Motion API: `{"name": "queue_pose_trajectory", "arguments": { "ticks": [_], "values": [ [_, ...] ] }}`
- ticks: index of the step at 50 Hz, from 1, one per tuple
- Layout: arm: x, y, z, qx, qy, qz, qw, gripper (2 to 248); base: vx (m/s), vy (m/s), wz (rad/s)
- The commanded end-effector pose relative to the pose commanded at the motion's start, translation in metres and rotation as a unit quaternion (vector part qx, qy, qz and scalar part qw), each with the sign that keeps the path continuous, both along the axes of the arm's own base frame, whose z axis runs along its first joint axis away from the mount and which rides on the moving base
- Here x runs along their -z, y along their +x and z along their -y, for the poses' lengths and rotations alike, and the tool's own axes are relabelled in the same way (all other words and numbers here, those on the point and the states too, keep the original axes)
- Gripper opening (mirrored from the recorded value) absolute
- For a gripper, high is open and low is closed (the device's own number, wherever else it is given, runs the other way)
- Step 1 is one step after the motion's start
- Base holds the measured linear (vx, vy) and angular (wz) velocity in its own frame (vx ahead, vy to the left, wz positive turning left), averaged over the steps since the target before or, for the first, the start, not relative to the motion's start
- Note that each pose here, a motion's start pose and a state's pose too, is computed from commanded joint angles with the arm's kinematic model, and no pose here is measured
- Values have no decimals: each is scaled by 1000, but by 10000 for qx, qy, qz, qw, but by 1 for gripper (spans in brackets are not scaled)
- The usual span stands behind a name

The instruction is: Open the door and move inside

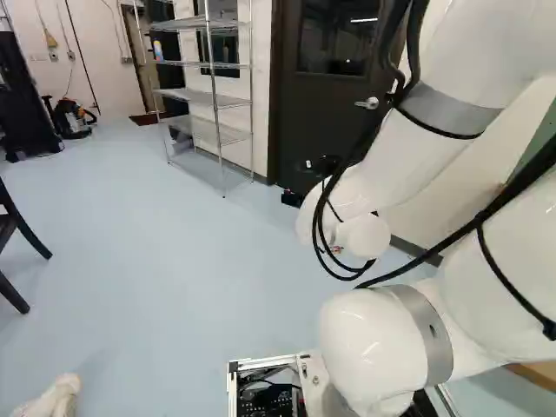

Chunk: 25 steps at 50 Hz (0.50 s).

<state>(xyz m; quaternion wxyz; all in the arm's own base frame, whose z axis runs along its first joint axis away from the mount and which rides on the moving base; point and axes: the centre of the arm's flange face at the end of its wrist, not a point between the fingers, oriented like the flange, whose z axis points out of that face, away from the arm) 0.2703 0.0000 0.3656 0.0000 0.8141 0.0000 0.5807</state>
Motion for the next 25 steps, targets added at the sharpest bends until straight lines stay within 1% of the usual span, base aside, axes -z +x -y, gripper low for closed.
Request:
{"name": "queue_pose_trajectory", "arguments": {
  "ticks": [13,25],
  "values": [
    [0,0,0,0,0,0,10000,247,153,5,-10],
    [0,0,0,0,0,0,10000,247,183,6,-10]
  ]
}}
